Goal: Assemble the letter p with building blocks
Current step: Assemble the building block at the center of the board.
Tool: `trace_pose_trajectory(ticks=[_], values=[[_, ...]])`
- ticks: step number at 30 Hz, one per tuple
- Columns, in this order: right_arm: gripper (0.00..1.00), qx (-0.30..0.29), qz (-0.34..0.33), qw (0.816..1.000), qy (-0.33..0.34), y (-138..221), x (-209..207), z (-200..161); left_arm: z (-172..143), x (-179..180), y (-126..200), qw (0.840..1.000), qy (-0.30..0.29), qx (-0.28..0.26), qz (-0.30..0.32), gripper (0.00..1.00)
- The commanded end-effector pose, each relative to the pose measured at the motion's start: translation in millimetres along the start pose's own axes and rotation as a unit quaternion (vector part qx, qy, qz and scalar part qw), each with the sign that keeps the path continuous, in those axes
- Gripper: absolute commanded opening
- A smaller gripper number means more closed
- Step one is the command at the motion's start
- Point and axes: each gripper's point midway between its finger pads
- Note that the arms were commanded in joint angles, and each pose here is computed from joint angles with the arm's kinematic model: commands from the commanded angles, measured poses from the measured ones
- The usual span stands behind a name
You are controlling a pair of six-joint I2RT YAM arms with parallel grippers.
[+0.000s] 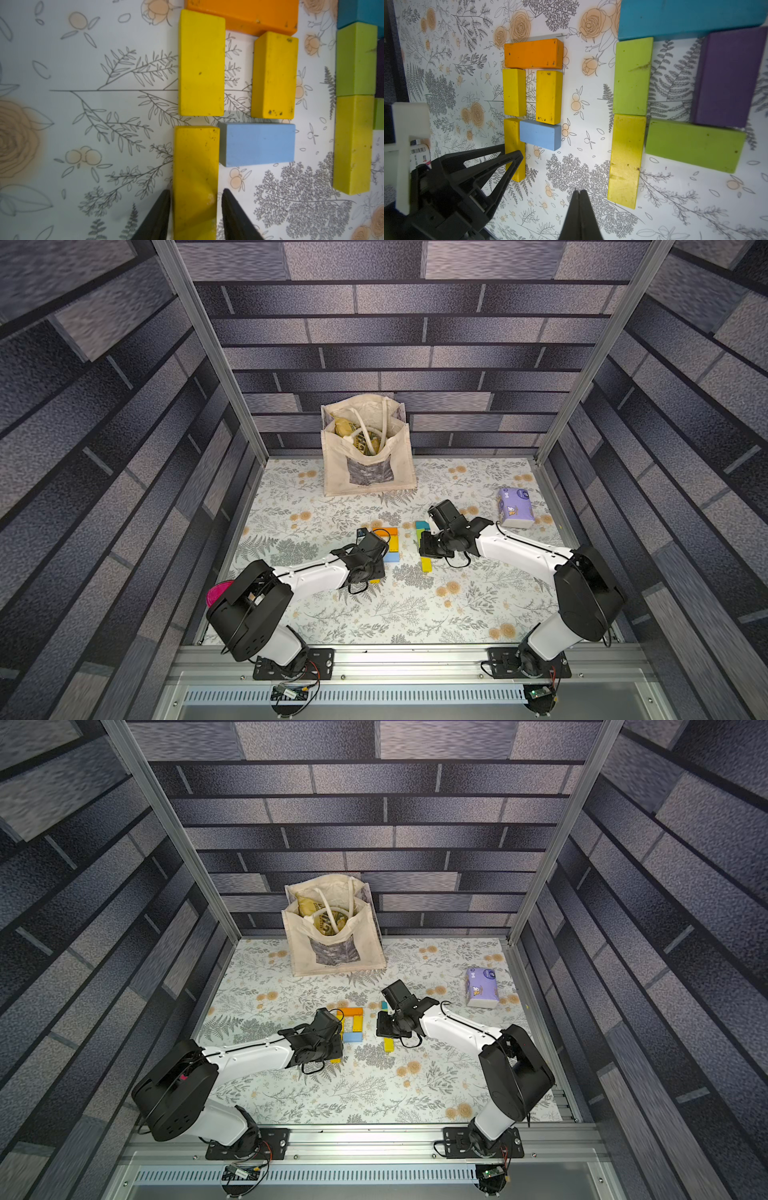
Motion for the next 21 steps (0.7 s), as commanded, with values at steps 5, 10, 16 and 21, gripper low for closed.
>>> trace_pose_trajectory(ticks=[5,10,16,21], values=[[0.04,0.000,-0.001,1.000,-0.003,-2.2,-3.6,-2.3,3.5,-6.5,6.9,1.000,0.005,-0.007,-0.003,0.55],[0.04,0.000,0.007,1.000,-0.004,-2.1,-0.7,-2.7,20.3,-8.7,27.0,0.999,0.003,-0.045,-0.013,0.59],[0.04,0.009,0.044,0.999,-0.023,-10.9,9.3,-8.3,33.1,15.0,33.9,0.998,0.023,-0.063,0.000,0.57],[0.02,0.027,0.055,0.997,-0.036,-25.7,14.6,-16.0,31.6,29.5,20.7,0.998,0.027,-0.050,0.017,0.47]])
Point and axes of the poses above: each gripper's point midway between its finger pads, its own y axis back along the fingers, its own x axis along the line the jaws close on, z = x × y, and after that the axes turned 15 degrees about y, right-handed
